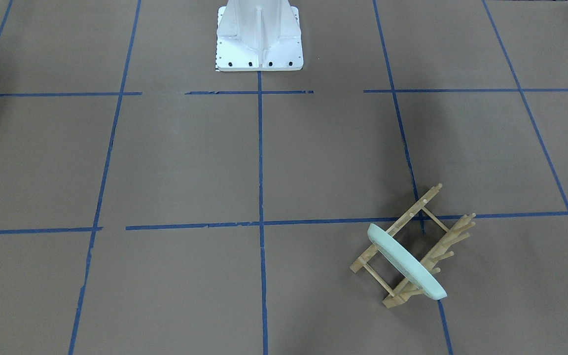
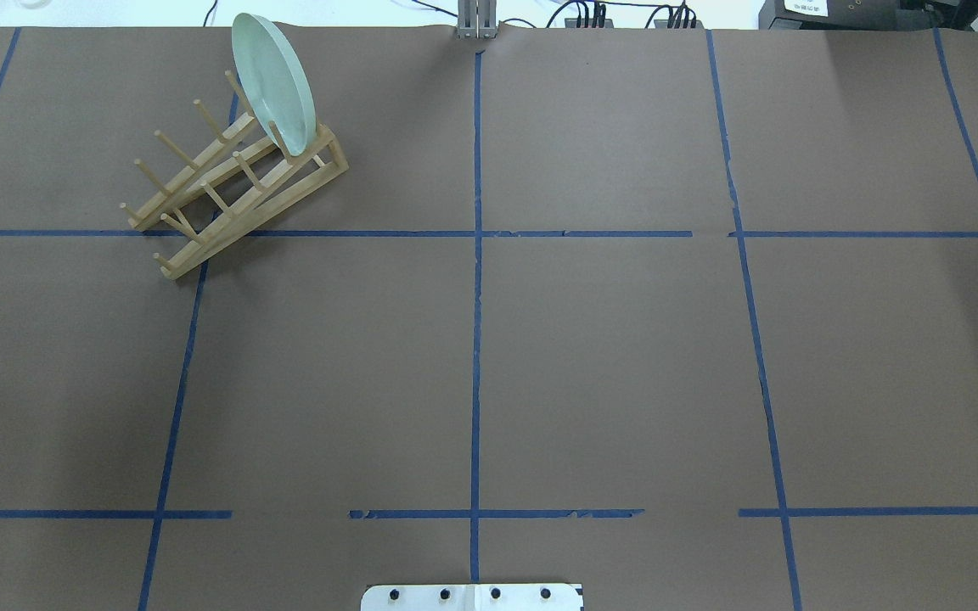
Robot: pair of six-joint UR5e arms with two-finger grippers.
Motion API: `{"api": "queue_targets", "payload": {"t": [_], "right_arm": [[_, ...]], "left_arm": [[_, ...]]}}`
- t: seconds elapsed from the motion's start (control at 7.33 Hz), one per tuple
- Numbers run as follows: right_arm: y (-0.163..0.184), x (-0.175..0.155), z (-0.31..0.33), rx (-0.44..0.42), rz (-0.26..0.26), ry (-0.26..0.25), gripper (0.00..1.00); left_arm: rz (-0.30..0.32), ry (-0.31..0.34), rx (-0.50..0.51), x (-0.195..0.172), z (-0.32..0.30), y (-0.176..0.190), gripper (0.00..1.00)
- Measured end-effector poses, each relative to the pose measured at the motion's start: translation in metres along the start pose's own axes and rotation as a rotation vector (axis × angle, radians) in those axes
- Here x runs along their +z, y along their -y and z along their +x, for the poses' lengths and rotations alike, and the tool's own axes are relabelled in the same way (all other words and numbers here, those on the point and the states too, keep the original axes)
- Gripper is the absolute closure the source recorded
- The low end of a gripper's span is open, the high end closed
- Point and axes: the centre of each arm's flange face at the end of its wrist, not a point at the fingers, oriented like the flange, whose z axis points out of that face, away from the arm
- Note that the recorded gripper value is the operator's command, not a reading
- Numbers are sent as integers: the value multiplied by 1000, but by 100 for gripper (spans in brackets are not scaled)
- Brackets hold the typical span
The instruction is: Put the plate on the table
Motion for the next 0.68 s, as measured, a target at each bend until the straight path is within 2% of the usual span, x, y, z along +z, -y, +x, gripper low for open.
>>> {"api": "queue_targets", "payload": {"t": [0.27,0.41,0.68], "right_arm": [[0,0,0,0,0,0,0],[0,0,0,0,0,0,0],[0,0,0,0,0,0,0]], "left_arm": [[18,-26,12,-2,5,1,0],[54,-88,28,-8,19,7,0],[131,-331,-7,-24,63,18,0]]}}
